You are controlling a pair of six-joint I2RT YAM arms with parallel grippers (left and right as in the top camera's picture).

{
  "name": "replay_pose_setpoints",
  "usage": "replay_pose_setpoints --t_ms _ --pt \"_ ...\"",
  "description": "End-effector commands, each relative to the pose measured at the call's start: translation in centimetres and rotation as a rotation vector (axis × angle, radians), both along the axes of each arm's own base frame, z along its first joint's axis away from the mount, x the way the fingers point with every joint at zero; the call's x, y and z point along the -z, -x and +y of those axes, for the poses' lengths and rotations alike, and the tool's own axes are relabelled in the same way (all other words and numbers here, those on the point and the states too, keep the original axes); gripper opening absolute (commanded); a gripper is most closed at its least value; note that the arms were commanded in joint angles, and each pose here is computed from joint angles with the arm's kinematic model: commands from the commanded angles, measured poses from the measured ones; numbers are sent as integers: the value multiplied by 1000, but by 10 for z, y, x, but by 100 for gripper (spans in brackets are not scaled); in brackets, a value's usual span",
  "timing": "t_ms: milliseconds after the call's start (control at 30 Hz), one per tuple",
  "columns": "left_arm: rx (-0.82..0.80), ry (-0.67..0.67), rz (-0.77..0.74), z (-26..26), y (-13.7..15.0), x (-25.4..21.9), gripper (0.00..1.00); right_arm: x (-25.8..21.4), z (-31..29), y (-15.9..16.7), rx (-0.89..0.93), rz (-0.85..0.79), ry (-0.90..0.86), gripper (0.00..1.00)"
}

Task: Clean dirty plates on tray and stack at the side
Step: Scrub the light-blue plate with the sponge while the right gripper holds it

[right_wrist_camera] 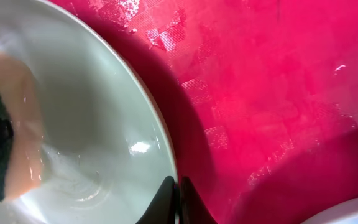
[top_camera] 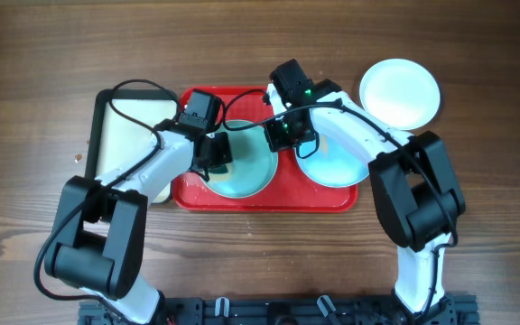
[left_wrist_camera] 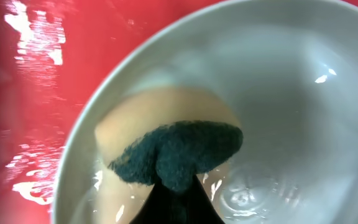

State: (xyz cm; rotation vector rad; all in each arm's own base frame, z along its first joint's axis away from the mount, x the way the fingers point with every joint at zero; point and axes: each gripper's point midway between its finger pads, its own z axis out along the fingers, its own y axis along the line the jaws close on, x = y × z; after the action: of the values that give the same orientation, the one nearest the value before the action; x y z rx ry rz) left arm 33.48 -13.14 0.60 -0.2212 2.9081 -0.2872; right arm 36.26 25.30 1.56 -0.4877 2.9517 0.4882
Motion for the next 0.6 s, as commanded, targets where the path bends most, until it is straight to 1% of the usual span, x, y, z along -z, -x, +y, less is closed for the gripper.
replay_pose_setpoints --t_ms 0,100,233,267,433,500,567 --pt "71 209 160 -41 33 20 4 -2 4 3 -9 3 -18 4" --pt "97 304 151 -57 31 11 4 -2 4 3 -9 4 -17 5" --pt "80 316 110 -53 16 -16 4 -2 4 4 -9 4 -17 4" --pt "86 323 66 -53 7 -34 4 -2 4 4 -9 4 -17 4" --pt "62 247 -103 -37 -13 -82 4 -2 4 4 -9 4 -17 4" --pt "42 200 -138 -27 -14 -91 4 -2 4 4 -9 4 -17 4" --pt "16 131 -133 -14 -10 -89 4 -2 4 4 -9 4 -17 4"
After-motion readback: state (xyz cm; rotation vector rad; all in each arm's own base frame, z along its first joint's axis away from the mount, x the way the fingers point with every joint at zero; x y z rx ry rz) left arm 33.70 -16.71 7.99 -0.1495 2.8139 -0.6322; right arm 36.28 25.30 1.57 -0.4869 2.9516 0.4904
